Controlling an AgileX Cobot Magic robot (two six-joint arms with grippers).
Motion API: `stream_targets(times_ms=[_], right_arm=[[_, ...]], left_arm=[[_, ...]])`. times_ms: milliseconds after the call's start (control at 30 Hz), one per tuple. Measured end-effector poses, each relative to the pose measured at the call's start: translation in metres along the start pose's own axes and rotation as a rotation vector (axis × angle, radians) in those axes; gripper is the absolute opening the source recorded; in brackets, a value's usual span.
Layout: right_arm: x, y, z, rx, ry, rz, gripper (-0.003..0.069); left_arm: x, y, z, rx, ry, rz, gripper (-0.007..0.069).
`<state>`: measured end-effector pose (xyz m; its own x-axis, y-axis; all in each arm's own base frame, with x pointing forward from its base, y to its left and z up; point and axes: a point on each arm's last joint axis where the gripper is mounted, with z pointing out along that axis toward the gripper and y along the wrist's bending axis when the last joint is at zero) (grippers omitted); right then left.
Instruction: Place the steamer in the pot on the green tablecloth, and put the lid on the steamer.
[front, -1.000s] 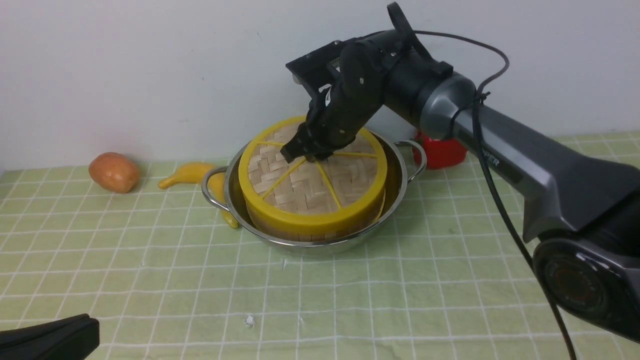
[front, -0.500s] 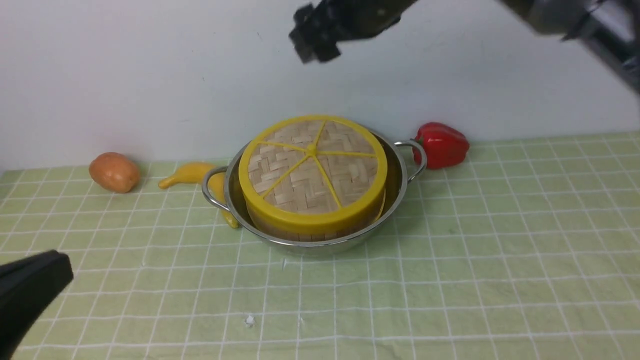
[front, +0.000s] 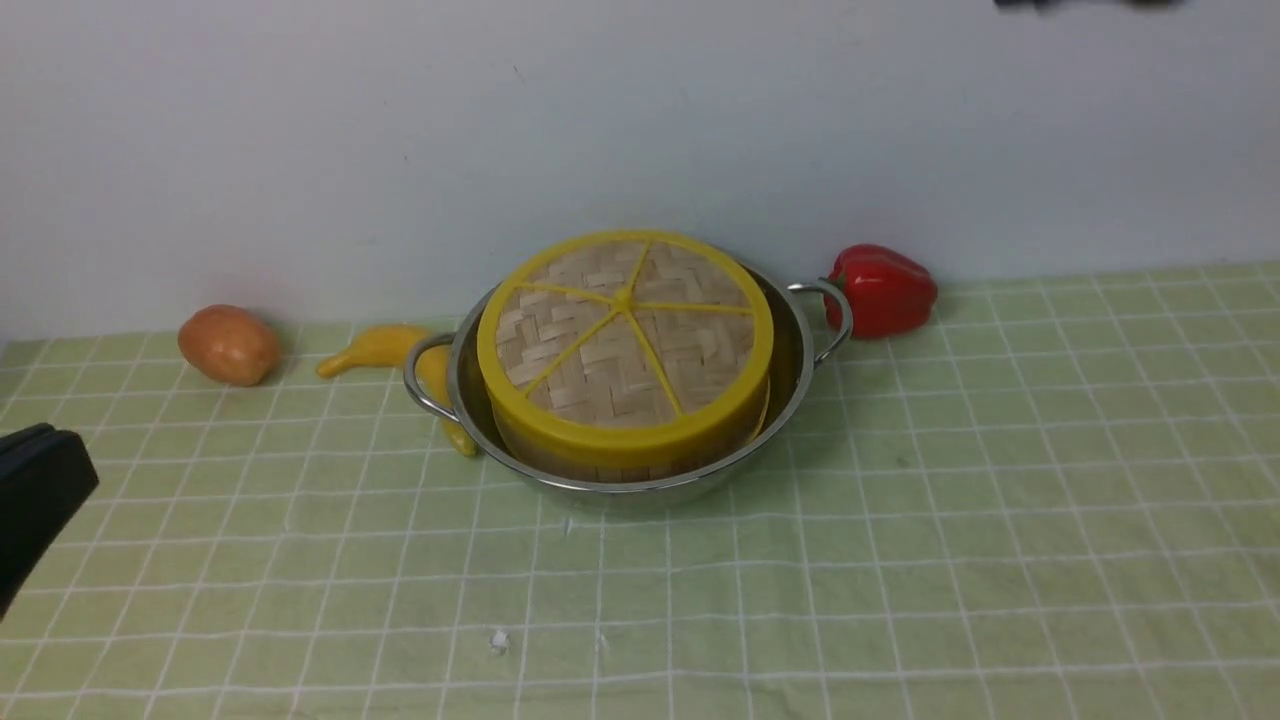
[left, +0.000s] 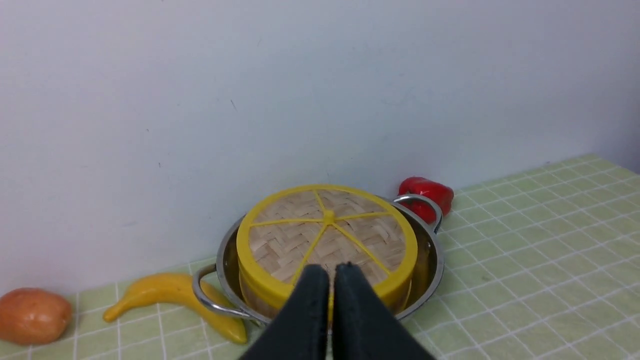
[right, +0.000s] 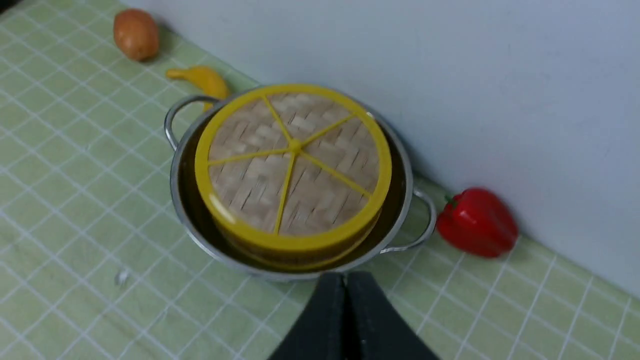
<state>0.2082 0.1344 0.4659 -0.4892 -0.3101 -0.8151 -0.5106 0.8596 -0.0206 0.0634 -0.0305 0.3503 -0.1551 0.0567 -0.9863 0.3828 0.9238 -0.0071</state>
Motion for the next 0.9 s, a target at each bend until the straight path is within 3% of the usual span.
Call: stream_targets(times_ms=[67, 233, 433, 900], right_arm=[[0.016, 0.001, 0.001, -0.012, -0.044, 0.016, -0.0013], [0.101, 0.003, 0.017, -0.049, -0.161, 0.122, -0.0013], [0.189, 0.004, 0.048, -0.071, -0.174, 0.188, -0.0013], [0.196, 0.004, 0.048, -0.069, -0.220, 0.140, 0.0012]], left_arm=[[0.001, 0.000, 0.000, 0.005, 0.014, 0.000, 0.0022], [0.002, -0.001, 0.000, 0.007, 0.020, 0.001, 0.0026], [0.002, -0.001, 0.000, 0.008, 0.023, 0.001, 0.0041], [0.002, -0.001, 0.000, 0.008, 0.024, 0.001, 0.0064]])
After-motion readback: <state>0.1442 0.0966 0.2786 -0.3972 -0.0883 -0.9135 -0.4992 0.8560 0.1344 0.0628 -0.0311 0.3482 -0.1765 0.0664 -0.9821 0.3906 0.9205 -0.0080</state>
